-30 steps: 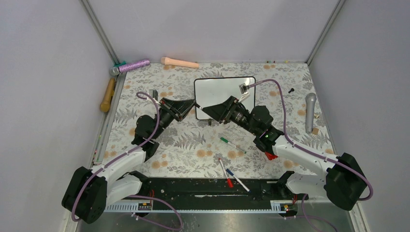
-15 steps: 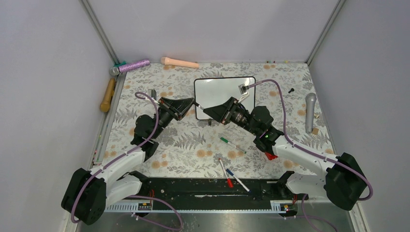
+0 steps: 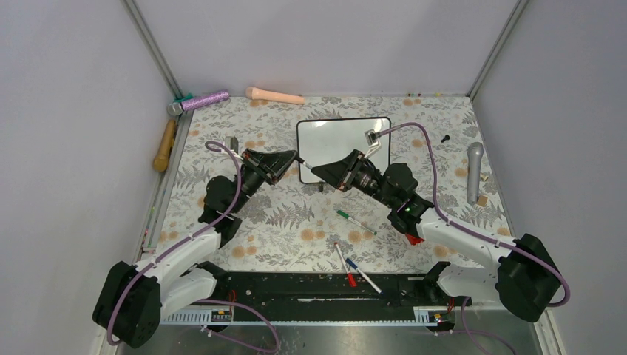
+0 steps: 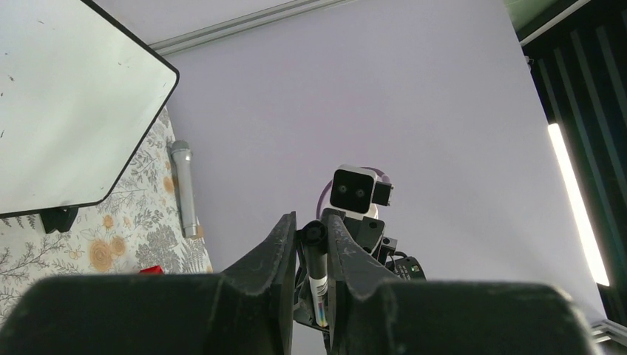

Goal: Write a sentence on the whiteboard
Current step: Open the pen cap from the whiteboard marker, then place the pen cap at the center of the board.

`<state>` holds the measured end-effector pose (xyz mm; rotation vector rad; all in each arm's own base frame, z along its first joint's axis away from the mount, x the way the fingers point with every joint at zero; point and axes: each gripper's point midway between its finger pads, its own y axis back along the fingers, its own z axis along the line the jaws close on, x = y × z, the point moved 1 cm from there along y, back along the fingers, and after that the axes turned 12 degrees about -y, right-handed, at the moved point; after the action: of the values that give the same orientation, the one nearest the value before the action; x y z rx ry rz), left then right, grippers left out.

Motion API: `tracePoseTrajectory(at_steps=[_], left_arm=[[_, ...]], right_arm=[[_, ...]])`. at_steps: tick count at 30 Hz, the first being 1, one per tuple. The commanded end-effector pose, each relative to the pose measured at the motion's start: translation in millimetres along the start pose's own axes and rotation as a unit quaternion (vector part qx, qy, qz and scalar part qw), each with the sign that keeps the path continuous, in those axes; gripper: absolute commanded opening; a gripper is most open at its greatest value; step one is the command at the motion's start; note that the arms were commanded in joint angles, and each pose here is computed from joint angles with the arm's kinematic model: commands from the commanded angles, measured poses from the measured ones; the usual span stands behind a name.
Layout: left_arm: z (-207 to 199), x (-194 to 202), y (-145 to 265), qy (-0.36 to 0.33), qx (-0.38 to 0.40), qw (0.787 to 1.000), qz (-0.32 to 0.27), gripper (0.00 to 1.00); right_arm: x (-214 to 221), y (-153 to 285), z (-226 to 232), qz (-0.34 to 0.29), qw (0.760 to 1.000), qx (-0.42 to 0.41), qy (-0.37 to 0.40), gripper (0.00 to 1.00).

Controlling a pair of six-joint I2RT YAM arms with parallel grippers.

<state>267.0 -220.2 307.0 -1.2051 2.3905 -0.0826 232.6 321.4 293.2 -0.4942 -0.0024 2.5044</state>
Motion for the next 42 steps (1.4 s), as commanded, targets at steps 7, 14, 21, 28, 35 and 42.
tracePoseTrajectory(at_steps=[7, 14, 21, 28, 35, 42], left_arm=[[-5.5, -48.4, 5.8, -0.027, 0.001, 0.997, -0.069, 0.0], [18.5, -70.9, 19.8, -0.045, -0.041, 0.994, -0.086, 0.0], [50.4, -68.7, 30.0, -0.062, -0.103, 0.991, -0.067, 0.0], [108.8, -50.8, 53.0, -0.13, -0.238, 0.963, -0.007, 0.0], [156.7, -20.1, 76.2, -0.205, -0.347, 0.912, 0.072, 0.0], [196.3, 38.5, 84.8, -0.224, -0.396, 0.871, 0.186, 0.0]], right_arm=[[-2.1, 13.6, 3.7, -0.017, 1.0, -0.009, 0.003, 0.0], [3.7, 27.7, -10.0, -0.011, 1.0, 0.019, 0.014, 0.0], [1.7, 42.4, -25.0, -0.014, 0.997, 0.062, 0.045, 0.0], [-5.1, 55.1, -36.8, -0.001, 0.985, 0.126, 0.117, 0.0], [-5.8, 68.4, -57.1, 0.055, 0.956, 0.225, 0.179, 0.0], [4.5, 82.6, -71.1, 0.172, 0.909, 0.323, 0.201, 0.0]])
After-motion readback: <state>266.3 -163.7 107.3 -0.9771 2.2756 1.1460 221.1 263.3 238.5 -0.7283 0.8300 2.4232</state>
